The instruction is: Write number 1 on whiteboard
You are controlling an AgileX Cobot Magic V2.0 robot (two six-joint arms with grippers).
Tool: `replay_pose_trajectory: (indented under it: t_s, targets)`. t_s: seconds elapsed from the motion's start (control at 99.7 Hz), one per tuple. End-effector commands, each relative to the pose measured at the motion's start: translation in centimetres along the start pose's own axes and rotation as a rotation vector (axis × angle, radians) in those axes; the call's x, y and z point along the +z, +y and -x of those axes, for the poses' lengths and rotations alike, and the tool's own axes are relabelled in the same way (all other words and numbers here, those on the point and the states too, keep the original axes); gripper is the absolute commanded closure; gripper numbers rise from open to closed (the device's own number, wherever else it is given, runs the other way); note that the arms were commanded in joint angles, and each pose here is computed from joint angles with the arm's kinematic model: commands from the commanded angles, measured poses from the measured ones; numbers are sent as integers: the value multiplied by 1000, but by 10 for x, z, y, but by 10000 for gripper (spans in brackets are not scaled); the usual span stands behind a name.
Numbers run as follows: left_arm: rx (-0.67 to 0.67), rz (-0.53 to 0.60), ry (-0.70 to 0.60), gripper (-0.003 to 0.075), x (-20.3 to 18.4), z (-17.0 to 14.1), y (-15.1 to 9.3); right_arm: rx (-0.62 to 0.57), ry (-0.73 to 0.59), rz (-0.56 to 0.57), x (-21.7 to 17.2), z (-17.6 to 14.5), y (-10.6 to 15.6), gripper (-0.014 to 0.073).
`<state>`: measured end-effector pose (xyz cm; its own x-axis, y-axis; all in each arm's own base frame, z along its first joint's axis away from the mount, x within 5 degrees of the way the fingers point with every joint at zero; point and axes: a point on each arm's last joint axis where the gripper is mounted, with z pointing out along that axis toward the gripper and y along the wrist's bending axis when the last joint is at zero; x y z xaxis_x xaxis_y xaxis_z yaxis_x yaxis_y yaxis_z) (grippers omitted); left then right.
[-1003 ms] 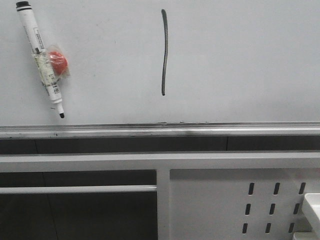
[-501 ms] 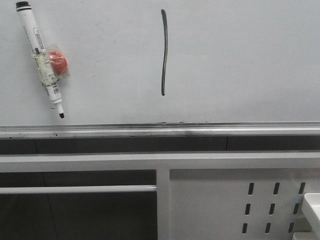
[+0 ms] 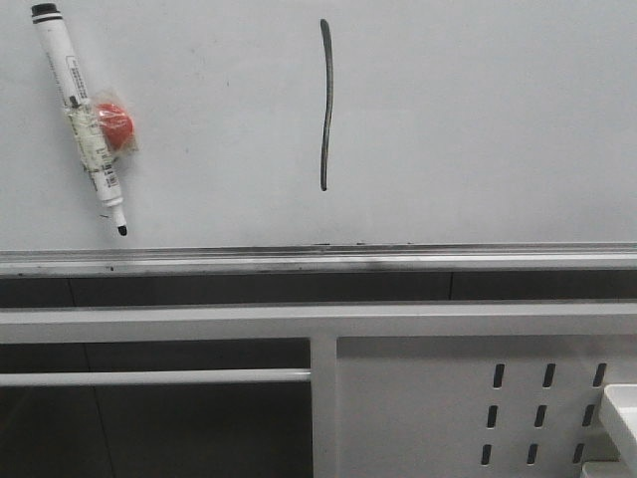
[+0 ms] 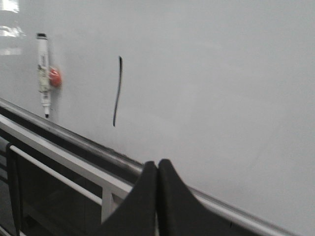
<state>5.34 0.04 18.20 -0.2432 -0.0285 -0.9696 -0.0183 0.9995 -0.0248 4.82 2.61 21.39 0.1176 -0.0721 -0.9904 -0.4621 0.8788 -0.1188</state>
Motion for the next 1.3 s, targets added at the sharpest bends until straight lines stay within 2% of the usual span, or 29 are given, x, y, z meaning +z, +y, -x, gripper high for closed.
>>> replay_pose_trajectory:
  t_s: [0.0,0.05,0.181,0.341,0.532,0.662,1.294]
  targets:
    - [-2,1,-41,740,2,-5,0,83,-97,-85,-1,-1,-5,664]
    - [-2,1,-41,740,2,-5,0,81,-18,-115,-1,-6,-6,664]
    - [-2,1,-41,740,2,-5,0,53,45,-256,-2,-12,-13,664]
    - [-2,1,-41,740,2,-5,0,89,145,-456,-7,-21,-23,664]
    - [-2,1,-41,740,2,-5,0,128,222,-569,-11,-29,-27,664]
    - [-2,1,-41,740,2,-5,0,158,308,-585,-13,-37,-26,664]
    - [-2,1,-41,740,2,-5,0,159,307,-585,-13,-37,-26,664]
